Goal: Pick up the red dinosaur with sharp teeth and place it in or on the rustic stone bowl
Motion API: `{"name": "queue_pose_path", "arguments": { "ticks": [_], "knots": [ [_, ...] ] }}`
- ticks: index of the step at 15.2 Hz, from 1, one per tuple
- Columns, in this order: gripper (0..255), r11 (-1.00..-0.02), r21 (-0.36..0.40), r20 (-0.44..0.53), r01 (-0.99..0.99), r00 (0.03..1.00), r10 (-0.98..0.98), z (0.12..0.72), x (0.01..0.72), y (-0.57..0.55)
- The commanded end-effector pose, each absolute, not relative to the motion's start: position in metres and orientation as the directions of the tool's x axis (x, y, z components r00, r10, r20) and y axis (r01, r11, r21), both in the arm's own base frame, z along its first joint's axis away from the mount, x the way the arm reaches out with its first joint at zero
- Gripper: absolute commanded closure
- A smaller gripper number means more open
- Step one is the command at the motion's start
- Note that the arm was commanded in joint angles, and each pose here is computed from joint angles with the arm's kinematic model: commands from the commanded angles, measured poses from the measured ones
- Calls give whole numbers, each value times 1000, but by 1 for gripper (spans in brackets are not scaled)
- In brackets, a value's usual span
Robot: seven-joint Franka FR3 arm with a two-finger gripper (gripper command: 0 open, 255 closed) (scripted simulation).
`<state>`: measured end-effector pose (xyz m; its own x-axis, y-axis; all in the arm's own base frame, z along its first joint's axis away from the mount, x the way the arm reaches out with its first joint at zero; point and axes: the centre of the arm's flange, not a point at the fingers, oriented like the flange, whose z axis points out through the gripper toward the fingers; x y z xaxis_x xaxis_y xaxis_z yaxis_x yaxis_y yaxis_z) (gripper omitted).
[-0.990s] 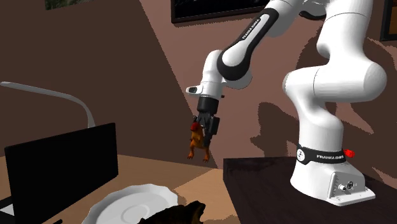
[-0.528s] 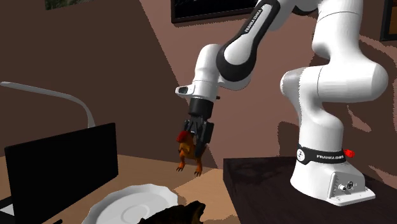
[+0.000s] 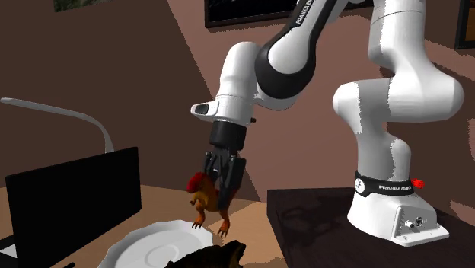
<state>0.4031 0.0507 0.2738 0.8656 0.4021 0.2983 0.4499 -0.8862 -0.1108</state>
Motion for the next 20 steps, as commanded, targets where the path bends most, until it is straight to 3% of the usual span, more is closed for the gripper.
{"name": "queue_pose_path", "arguments": {
  "ticks": [1, 5, 20],
  "knots": [
    [255, -887, -113, 299, 447, 867, 398, 273, 411, 79],
    [255, -887, -113, 299, 447, 867, 398, 271, 427, 124],
    [255, -887, -113, 299, 447, 867, 398, 211, 427, 124]
  ]
}}
